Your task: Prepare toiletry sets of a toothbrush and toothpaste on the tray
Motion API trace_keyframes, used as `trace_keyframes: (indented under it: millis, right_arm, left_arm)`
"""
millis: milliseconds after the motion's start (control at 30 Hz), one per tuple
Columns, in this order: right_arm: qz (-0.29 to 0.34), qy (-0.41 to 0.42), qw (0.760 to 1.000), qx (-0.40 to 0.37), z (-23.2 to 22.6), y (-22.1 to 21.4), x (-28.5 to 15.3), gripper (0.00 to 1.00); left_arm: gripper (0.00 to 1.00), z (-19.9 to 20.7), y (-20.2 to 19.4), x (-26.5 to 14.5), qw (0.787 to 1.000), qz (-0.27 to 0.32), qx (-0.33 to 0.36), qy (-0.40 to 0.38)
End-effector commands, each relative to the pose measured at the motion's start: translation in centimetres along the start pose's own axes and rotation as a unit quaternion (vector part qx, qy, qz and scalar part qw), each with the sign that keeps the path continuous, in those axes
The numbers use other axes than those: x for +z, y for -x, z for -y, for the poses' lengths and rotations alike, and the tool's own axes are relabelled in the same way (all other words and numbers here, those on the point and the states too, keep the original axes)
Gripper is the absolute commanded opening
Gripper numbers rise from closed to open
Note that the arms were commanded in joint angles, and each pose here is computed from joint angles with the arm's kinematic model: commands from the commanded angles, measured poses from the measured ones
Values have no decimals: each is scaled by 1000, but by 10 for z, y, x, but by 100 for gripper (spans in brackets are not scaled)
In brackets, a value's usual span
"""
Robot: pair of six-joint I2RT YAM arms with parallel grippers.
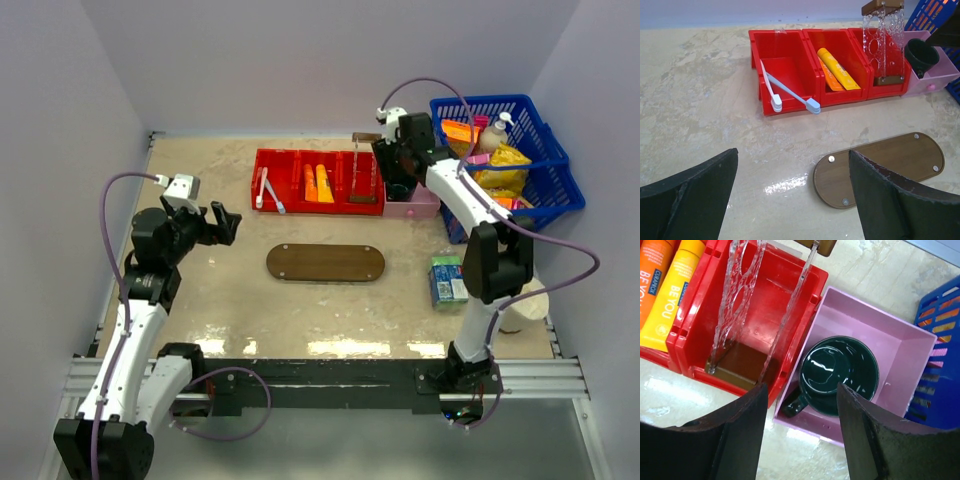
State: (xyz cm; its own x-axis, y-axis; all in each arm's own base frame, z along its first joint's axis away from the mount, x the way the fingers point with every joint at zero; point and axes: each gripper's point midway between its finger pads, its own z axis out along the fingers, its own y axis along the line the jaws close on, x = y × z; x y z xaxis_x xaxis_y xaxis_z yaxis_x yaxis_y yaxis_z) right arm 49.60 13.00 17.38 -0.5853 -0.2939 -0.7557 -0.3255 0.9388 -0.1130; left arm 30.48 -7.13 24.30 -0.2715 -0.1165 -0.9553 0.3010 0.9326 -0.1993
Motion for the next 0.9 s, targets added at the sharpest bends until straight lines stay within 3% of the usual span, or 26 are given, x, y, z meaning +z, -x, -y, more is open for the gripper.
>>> trace_keyframes:
  millis: [0,333,500,867]
  right_arm:
    - [5,20,999,-40,5,11,5,59]
    - [-32,2,998,-54,13,-12,35,57]
    - [-37,-4,998,-49,20,-17,35,50]
    - [-47,5,998,-50,22,-27,37,45]
  left_arm:
    - [95,7,10,2,1000,10,6,-17]
    - [95,5,7,4,1000,6,4,-15]
    - [95,5,7,4,1000,4,3,-14]
    - [96,5,6,5,1000,1,2,-13]
